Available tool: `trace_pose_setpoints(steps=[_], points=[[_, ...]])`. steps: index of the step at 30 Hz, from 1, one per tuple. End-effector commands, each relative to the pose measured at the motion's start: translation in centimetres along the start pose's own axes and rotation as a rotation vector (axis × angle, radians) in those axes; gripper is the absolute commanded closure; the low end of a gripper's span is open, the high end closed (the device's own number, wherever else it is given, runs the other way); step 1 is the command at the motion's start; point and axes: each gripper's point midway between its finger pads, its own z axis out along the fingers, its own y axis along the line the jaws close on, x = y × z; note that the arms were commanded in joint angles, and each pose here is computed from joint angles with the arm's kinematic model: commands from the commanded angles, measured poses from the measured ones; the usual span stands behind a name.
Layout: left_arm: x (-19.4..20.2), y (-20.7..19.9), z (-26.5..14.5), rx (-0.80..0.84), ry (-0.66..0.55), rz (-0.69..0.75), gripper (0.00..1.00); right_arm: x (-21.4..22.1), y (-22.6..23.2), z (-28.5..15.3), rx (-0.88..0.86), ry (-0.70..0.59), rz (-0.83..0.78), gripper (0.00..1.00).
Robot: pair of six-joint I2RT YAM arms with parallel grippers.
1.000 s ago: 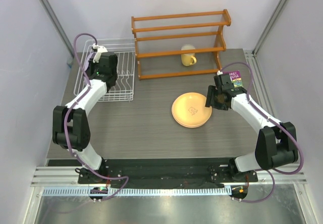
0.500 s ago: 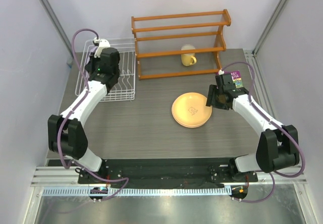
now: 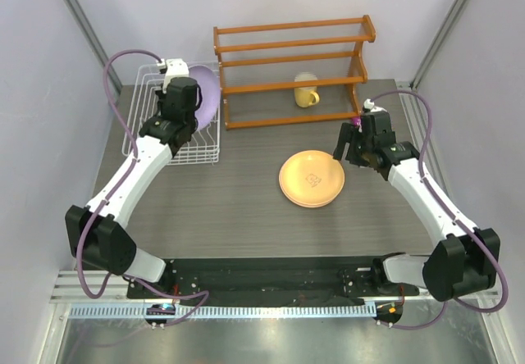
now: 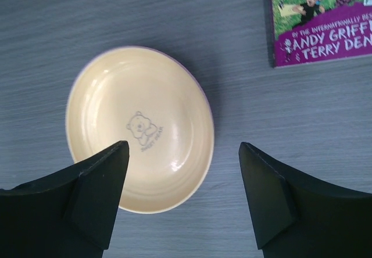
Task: Unload the plates from the dish rack
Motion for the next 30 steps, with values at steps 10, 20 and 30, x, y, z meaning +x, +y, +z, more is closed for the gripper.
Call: trace_pose_setpoints(steps=[10, 20, 30], points=[[5.4, -13.0, -6.1, 0.688, 0.237, -0.331, 1.0, -5.2, 10.1, -3.4, -0.445, -0.179, 0.034, 0.13], [6.4, -17.1, -10.5, 0.924, 0.342, -0.355, 1.0, -3.6, 13.4, -0.6, -0.553, -0.135, 0.069, 0.13], [8.8, -18.4, -11.9, 0.958, 0.402, -0.339, 1.0, -2.7, 14.6, 0.4, -0.553, -0.107, 0.053, 0.19]])
